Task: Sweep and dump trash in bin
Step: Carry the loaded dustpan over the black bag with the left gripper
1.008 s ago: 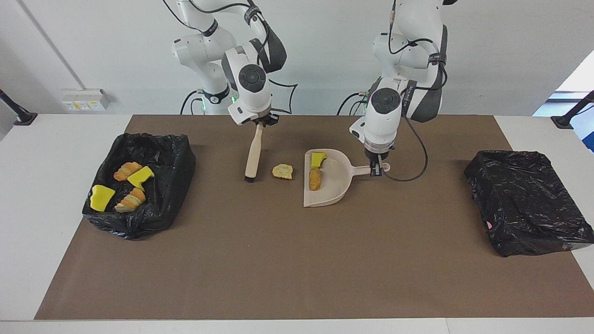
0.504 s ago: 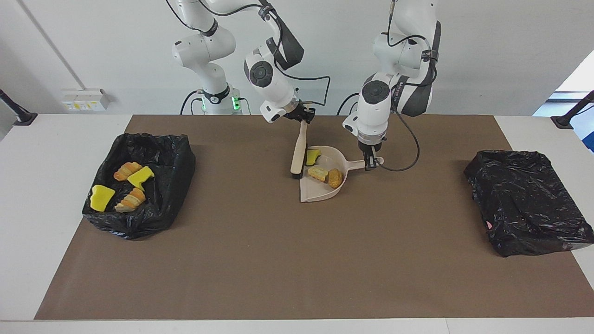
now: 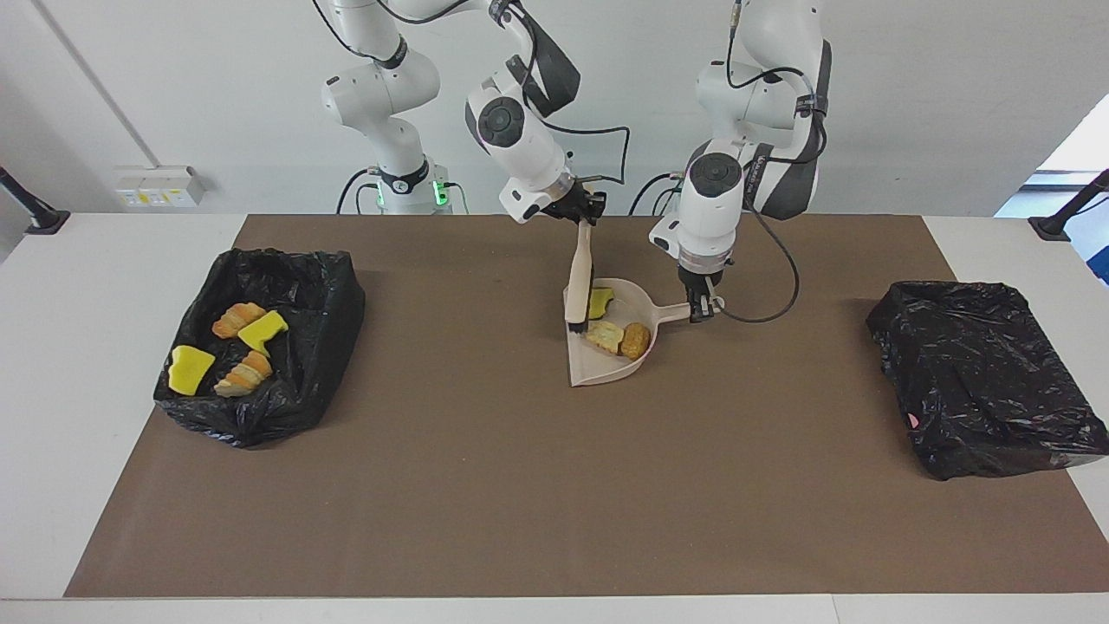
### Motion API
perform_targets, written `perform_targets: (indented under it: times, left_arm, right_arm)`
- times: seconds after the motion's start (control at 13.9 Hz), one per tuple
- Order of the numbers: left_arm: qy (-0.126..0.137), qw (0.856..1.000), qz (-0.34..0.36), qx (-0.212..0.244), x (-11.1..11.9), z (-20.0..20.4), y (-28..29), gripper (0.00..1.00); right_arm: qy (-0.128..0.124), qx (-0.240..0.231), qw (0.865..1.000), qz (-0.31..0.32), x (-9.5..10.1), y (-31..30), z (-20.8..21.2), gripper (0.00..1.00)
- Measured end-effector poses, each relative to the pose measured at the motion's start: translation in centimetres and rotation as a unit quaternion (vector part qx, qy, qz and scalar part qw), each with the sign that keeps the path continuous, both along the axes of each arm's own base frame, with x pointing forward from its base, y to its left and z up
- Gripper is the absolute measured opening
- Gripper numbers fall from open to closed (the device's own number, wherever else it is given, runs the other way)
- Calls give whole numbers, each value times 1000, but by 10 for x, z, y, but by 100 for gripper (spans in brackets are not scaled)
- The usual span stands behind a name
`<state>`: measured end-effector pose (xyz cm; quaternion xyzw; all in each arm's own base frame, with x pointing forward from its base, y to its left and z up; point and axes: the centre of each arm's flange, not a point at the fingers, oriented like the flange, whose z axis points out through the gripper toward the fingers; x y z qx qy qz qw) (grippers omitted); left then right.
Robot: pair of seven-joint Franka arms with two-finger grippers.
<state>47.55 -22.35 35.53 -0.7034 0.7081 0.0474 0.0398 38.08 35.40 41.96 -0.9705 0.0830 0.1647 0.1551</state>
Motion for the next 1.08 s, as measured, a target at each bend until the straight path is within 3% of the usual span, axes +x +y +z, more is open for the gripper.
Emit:
perform_targets:
  times: [0.36,0.65,0.86,1.08]
  left_arm:
    - [-3,999,32,-18,41,30,60,32]
    - [-2,996,81,-23,68,72,110,32]
    - [-6,997,68,-25,83,95,149,32]
    - [-8,998,50,-25,98,119,210,32]
  right_arm:
    - [-44,-74,995,49,-20,-18,35,26]
    - [-19,-101,991,85,-61,-6,-5,26]
    - [0,-120,988,100,-82,-8,-32,26]
    - [-7,-124,988,95,-92,-16,-56,26]
